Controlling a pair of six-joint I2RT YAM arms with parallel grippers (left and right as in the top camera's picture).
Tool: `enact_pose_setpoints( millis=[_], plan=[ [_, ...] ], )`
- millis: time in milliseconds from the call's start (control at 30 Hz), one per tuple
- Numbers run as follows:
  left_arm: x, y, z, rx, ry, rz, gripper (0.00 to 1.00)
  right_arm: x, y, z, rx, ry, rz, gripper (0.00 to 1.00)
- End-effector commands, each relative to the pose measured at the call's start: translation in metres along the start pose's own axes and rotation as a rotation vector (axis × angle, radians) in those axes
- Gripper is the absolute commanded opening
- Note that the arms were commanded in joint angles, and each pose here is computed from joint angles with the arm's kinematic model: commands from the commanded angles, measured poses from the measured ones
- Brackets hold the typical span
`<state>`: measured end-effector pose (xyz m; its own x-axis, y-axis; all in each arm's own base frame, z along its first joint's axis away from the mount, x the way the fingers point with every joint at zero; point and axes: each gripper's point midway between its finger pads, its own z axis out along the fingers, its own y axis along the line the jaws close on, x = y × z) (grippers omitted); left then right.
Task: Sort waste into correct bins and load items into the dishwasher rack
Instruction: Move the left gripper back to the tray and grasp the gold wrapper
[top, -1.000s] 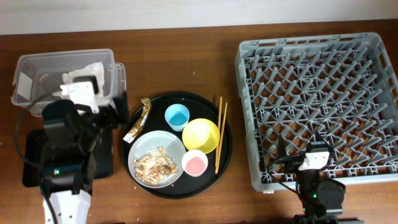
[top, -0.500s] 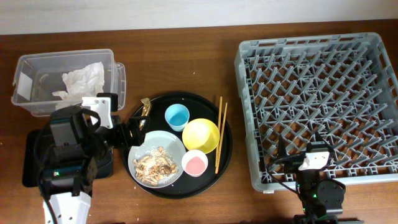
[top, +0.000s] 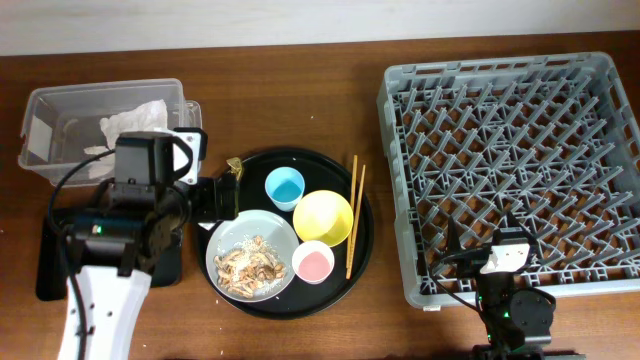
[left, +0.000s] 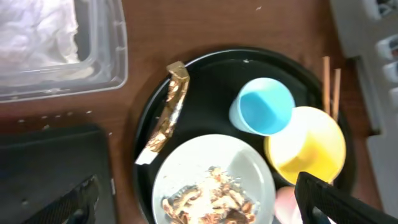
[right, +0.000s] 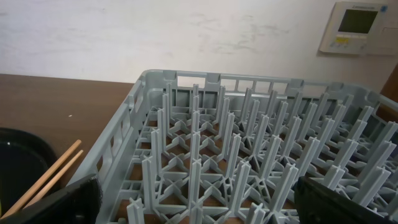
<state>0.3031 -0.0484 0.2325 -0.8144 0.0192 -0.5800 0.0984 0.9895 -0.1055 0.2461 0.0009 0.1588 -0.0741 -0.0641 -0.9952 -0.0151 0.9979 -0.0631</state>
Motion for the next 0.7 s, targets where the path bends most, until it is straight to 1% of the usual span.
enact_pose_setpoints(
  millis=[0, 100, 233, 267, 300, 333, 433, 667],
  plan=[
    [-0.008, 0.005, 0.004, -0.036, -0.014, -0.002, 0.99, 0.003, 0.0, 0.0, 0.003, 0.004, -0.006, 0.99],
    [-0.008, 0.006, 0.01, -0.037, -0.001, -0.002, 0.99, 0.003, 0.0, 0.0, 0.003, 0.004, -0.007, 0.99],
    [-0.013, 0.008, 0.03, -0.048, 0.019, -0.003, 0.98, 0.003, 0.0, 0.0, 0.003, 0.004, -0.007, 0.99],
    [-0.013, 0.013, 0.037, -0.071, 0.031, -0.004, 0.98, 0.003, 0.0, 0.0, 0.003, 0.004, -0.006, 0.99],
    [-0.013, 0.021, 0.048, -0.118, 0.053, -0.004, 0.92, 0.003, 0.0, 0.0, 0.003, 0.004, -0.007, 0.99],
    [-0.011, 0.026, 0.056, -0.14, 0.071, -0.003, 0.91, 0.003, 0.0, 0.0, 0.003, 0.004, -0.007, 0.99],
    [-0.009, 0.028, 0.08, -0.144, 0.112, -0.003, 0.91, 0.003, 0.0, 0.0, 0.003, 0.004, -0.007, 0.99],
    [0.014, 0.031, 0.13, -0.142, 0.249, -0.003, 0.89, 0.003, 0.0, 0.0, 0.003, 0.004, -0.006, 0.99]
  ],
)
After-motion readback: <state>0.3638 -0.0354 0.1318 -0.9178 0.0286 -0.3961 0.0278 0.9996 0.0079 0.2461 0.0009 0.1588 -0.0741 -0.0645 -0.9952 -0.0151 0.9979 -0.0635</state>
